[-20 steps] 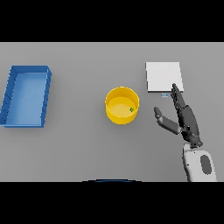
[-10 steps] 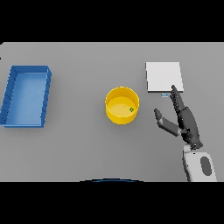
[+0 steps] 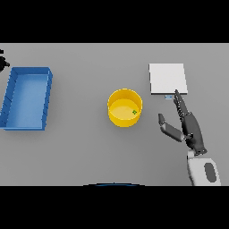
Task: Pick up the red beaker and tilt it to pour out 1 green nut into yellow bowl. Pick up the yellow bowl and place it on the metallic measuring scale.
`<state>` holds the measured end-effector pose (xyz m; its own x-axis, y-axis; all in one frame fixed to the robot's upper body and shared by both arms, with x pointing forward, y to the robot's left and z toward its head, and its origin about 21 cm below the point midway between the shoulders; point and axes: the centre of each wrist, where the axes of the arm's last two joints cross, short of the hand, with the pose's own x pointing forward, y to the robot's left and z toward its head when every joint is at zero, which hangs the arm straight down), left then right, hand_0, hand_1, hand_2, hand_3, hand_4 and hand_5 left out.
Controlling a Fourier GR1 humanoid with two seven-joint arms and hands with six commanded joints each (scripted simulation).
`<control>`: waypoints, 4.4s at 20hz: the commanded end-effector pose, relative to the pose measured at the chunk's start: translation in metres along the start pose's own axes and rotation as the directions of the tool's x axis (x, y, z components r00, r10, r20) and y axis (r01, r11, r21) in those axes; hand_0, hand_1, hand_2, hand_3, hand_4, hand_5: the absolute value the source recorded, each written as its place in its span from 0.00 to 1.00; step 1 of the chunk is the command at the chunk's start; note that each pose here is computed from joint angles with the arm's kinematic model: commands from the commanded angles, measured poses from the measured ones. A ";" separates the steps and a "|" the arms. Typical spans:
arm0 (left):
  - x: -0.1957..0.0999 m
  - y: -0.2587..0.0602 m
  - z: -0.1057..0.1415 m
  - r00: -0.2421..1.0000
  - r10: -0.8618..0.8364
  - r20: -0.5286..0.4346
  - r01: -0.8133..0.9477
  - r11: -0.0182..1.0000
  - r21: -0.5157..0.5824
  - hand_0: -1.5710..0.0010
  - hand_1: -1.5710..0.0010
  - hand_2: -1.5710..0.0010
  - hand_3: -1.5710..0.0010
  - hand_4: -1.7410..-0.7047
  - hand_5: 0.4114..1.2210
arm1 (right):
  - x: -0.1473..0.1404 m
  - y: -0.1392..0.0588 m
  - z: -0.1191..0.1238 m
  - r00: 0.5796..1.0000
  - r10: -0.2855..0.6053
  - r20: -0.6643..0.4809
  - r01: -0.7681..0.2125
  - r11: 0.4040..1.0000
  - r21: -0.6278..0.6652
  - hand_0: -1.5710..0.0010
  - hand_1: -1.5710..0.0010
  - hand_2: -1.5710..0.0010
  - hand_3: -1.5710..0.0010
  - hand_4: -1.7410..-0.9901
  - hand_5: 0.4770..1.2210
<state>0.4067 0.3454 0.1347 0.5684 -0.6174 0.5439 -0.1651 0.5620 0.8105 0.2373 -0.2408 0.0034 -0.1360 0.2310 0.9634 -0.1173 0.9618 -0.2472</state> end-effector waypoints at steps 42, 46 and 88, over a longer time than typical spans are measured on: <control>-0.020 -0.021 0.047 0.987 0.032 0.156 0.006 0.971 -0.238 1.00 1.00 1.00 1.00 0.95 0.37 | 0.067 0.022 -0.090 0.673 0.616 0.410 -0.736 0.503 0.452 1.00 1.00 1.00 1.00 0.67 0.19; -0.019 -0.017 0.044 0.986 0.047 0.158 -0.009 0.973 -0.232 1.00 1.00 1.00 1.00 0.95 0.38 | 0.076 0.037 -0.102 0.585 0.641 0.497 -0.799 0.353 0.487 1.00 1.00 1.00 1.00 0.70 0.21; -0.019 -0.016 0.049 0.981 0.076 0.179 -0.031 0.970 -0.241 1.00 1.00 1.00 1.00 0.92 0.39 | 0.058 0.061 -0.122 0.493 0.654 0.573 -0.792 0.065 0.608 0.05 0.07 0.07 0.20 0.06 0.98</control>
<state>0.3588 0.3212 0.1223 0.4018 -0.6611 0.6336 0.0160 0.6969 0.7170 0.3429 -0.1514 0.0569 -0.7079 0.6592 0.2536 -0.4966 -0.2092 -0.8424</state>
